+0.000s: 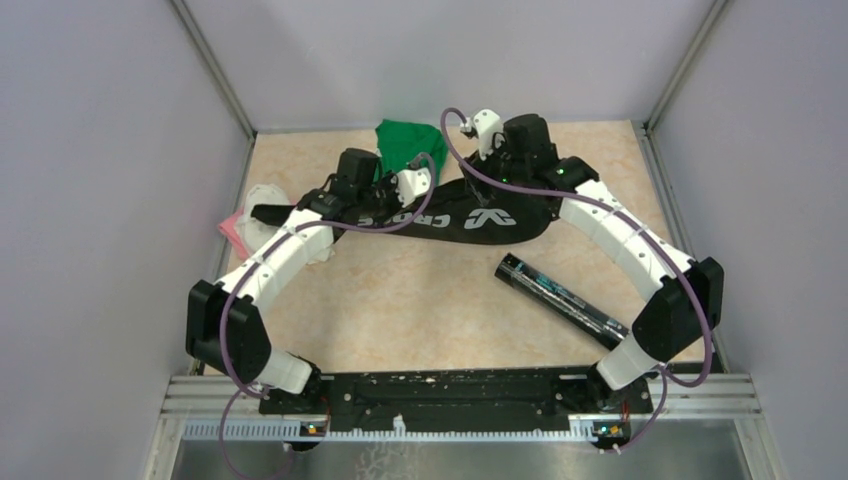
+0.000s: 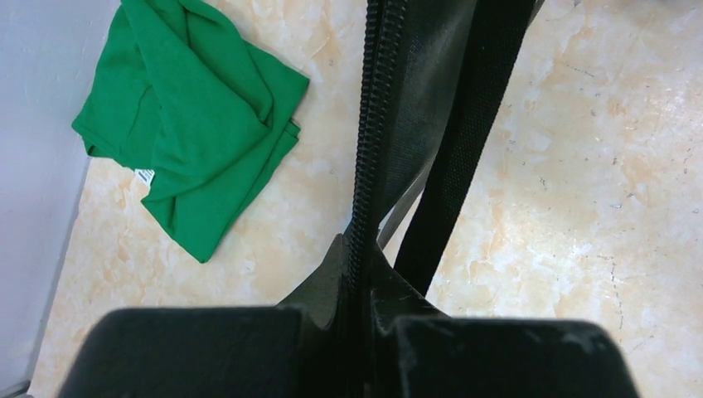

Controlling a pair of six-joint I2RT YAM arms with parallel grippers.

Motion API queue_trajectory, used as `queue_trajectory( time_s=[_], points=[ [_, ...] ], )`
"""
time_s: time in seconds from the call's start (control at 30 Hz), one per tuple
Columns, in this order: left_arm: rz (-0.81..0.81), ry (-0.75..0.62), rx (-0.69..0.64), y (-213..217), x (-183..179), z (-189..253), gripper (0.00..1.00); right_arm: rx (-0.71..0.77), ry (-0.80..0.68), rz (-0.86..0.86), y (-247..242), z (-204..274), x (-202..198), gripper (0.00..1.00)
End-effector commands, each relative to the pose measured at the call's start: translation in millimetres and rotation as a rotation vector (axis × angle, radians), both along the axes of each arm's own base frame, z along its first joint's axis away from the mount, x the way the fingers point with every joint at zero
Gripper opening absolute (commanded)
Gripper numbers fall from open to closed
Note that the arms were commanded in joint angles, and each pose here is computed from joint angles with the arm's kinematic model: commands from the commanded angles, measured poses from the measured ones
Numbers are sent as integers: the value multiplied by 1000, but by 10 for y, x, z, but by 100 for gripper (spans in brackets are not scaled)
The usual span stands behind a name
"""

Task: Pack up the badminton gear
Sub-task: Adjust the racket bag at the center of the board.

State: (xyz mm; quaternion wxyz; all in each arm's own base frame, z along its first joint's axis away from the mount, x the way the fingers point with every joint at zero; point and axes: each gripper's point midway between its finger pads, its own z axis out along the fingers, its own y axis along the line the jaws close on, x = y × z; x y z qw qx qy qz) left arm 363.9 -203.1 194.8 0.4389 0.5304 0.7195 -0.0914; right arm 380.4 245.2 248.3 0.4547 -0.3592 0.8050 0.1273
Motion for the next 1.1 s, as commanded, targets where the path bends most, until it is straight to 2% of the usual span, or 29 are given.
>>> queue_trajectory(
  time_s=[0.0,0.17,0.4,0.53,0.83,1.07],
  points=[
    [12,-170,-56,27,83,477,0,-59,-42,-95,-372,100,67,62],
    [14,-188,-38,61,89,435,0,-68,-44,-121,-481,93,81,53],
    [34,-198,-29,95,109,417,0,-98,-25,-147,-617,16,74,46],
    [47,-218,-31,116,122,426,0,-112,-21,-156,-696,-20,70,46],
    [67,-237,-13,166,149,379,0,-126,-12,-153,-808,-65,68,54],
    [42,-249,-33,142,80,341,0,-137,0,-198,-922,-117,132,55]
  ],
)
